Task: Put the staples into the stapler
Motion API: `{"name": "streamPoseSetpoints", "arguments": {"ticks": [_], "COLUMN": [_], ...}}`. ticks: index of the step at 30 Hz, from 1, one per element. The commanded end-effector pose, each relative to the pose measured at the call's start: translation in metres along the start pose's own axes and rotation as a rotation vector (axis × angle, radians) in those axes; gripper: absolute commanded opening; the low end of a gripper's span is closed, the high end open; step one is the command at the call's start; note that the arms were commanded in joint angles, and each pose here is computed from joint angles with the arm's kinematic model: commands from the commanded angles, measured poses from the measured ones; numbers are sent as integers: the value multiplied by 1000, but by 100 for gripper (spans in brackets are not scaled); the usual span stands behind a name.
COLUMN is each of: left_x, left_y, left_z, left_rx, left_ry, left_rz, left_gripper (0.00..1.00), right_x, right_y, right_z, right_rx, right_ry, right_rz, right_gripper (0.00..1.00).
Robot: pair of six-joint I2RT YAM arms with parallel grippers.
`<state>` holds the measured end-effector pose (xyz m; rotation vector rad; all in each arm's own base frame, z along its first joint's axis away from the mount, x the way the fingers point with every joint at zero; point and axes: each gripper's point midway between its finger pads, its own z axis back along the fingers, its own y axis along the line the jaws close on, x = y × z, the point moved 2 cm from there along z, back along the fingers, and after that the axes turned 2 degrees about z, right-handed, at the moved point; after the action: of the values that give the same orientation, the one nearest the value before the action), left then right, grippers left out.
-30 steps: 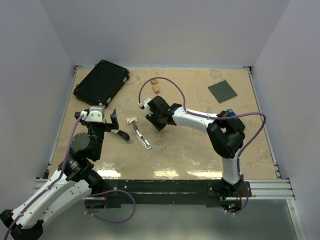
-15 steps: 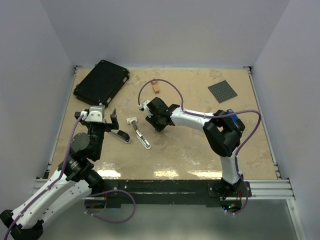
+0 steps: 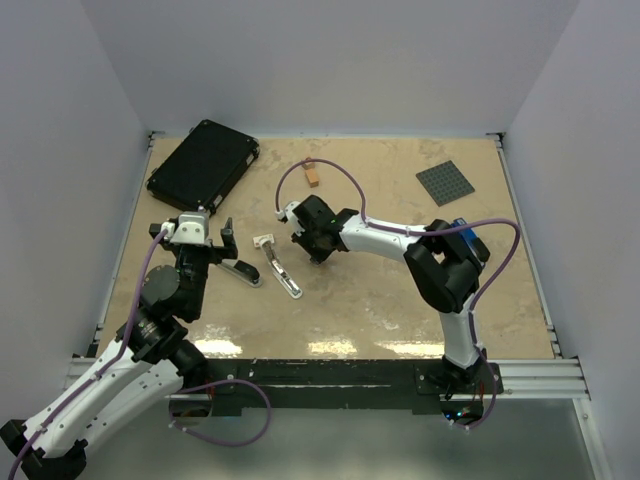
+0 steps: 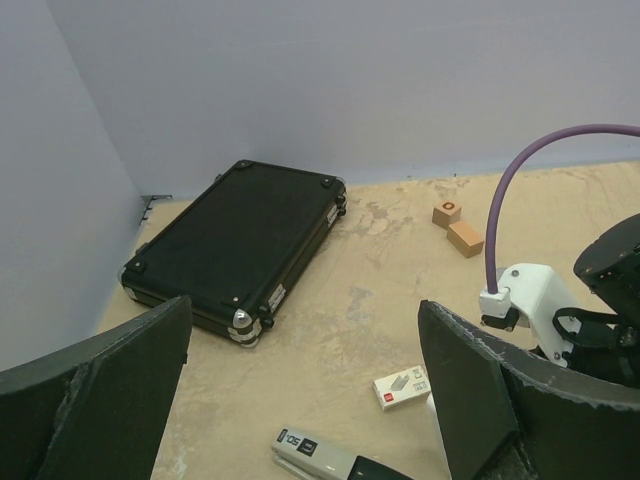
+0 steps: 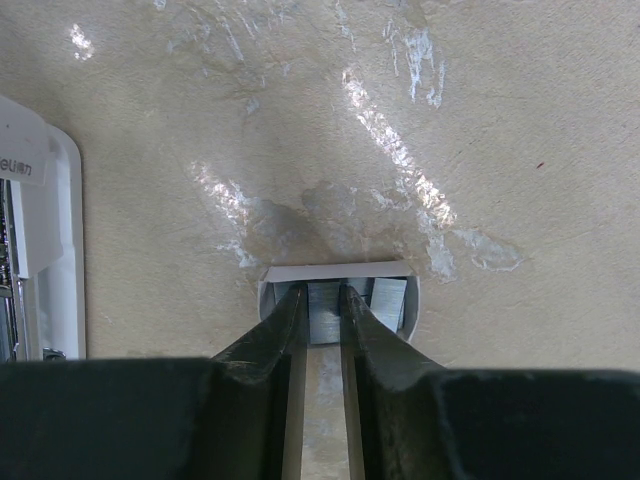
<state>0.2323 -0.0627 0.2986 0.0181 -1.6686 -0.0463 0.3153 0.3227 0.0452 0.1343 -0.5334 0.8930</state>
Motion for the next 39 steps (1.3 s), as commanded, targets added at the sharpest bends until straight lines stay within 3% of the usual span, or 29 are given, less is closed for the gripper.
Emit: {"name": "streamPoseSetpoints", "arguments": {"ticks": [1,14,21,27,39], "left_x": [13,13,14,14,16], "left_y": [1,1,4,7,9], "left_z": [0,0,1,1,2], "left_rx": [-1,1,12,25,33], "left_ry": [-32,-32,-36,-39,-47], "left_rz": [46,51,62,67,78], "left_gripper": [100,100,100,100,100], "right_x": [24,49,64,66,53], "right_y": [-2,-8,27,69,92], "right_z": [14,65,91,88,62], "right_rx": [-4,-45,2,61,82], "right_ry": [-67,-230,-367,-434,-443], "right_rz": [10,-75,-136,-166,-200], "right_gripper": [17,14,13,13,12]}}
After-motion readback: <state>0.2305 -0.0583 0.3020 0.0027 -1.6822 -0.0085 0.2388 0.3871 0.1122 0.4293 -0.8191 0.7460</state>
